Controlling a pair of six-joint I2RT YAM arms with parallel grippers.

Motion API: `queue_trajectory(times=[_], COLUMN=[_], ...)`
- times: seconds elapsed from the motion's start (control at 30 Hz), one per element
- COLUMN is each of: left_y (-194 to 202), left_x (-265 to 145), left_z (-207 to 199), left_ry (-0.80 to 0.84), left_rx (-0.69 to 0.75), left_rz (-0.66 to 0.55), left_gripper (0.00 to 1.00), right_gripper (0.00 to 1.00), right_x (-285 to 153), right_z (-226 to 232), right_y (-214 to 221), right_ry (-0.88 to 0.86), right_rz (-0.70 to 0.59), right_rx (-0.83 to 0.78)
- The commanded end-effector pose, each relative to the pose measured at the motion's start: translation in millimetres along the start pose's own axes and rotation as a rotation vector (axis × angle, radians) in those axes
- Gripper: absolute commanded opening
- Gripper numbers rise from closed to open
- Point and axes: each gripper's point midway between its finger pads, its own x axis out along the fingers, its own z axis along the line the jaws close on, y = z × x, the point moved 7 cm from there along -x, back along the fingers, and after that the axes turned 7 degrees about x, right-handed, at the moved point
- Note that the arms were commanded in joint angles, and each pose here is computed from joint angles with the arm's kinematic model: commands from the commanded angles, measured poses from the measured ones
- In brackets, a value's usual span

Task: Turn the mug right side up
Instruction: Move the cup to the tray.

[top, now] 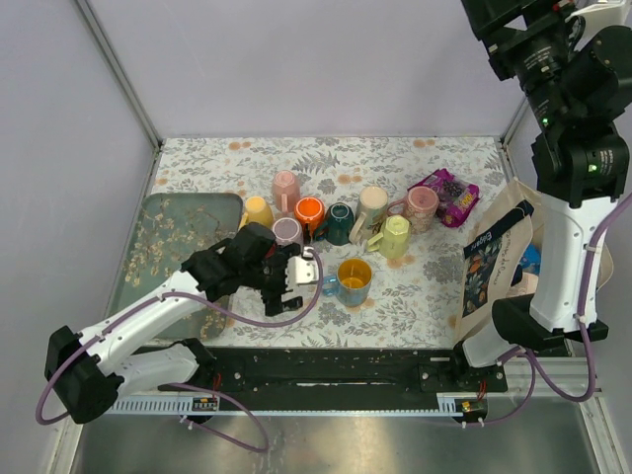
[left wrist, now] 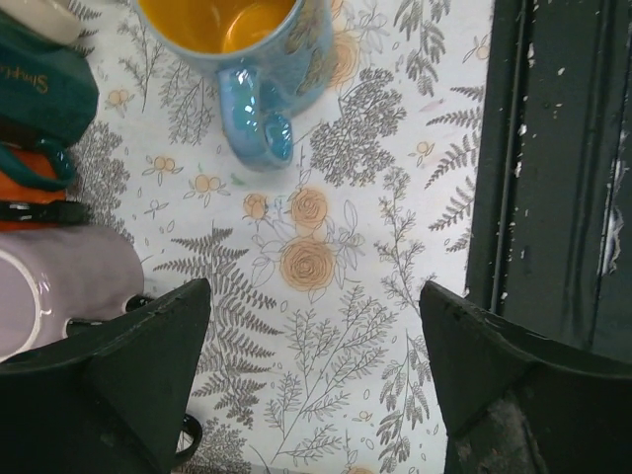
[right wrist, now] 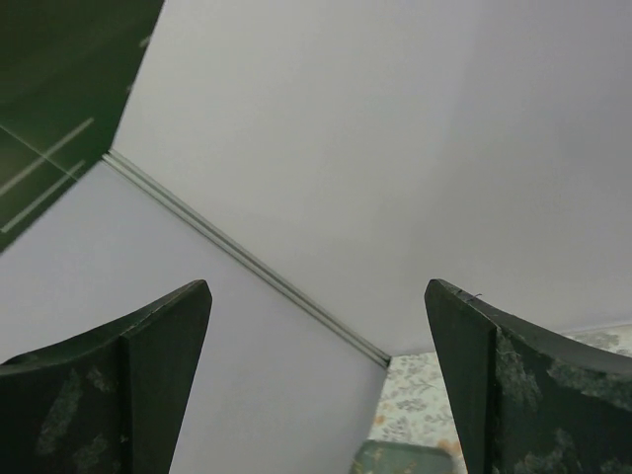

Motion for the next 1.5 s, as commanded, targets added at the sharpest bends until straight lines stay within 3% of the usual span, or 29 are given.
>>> queue_trajectory(times=[0.0, 0.33, 0.57, 0.67, 0.77, 0.87, 1.0, 1.17, 1.27, 1.47], left_y=[-25, -34, -34, -40, -47, -49, -48, -48, -42, -36], left_x=[-3, 3, 7, 14, 24, 33, 46, 65, 80, 89], left_z=[5, -5, -7, -6, 2, 5, 4, 7, 16, 19], left_ry=[-0.027, -0.021, -0.013, -0.016, -0.031, -0.059, -0.065, -0.067, -0.124, -0.126], left_rx=[-0.023, 0.003, 0.005, 0.017, 0.003, -0.012, -0.04, -0.077, -0.115, -0.05], left_rz=[-0.015, -0.012, -0.027, -0.077, -0.108, -0.154, -0.215, -0.268, -0.236, -0.227], left_gripper=[0.89, 0.89, 0.89, 0.89, 0.9, 0.91, 0.9, 0.87, 0.85, 0.82], right_gripper=[0.99, 0.99, 0.99, 0.99, 0.99, 0.99, 0.99, 0.99, 0.99, 0.99], right_x=[-11, -21, -20, -11, -11, -41, -94, -130, -140, -153], right_z=[22, 21, 18, -19, -79, -140, -187, -194, -195, -199], right_y=[-18, -24, -23, -2, 42, 85, 118, 122, 124, 122], right_ry=[-0.064, -0.054, -0.058, 0.046, 0.11, 0.154, 0.191, 0.234, 0.261, 0.279], right_rz=[-0.018, 0.003, 0.007, 0.072, 0.268, 0.405, 0.473, 0.503, 0.544, 0.596], right_rx=[0.215, 0.307, 0.278, 0.165, -0.017, -0.181, -0.341, -0.422, -0.428, -0.525])
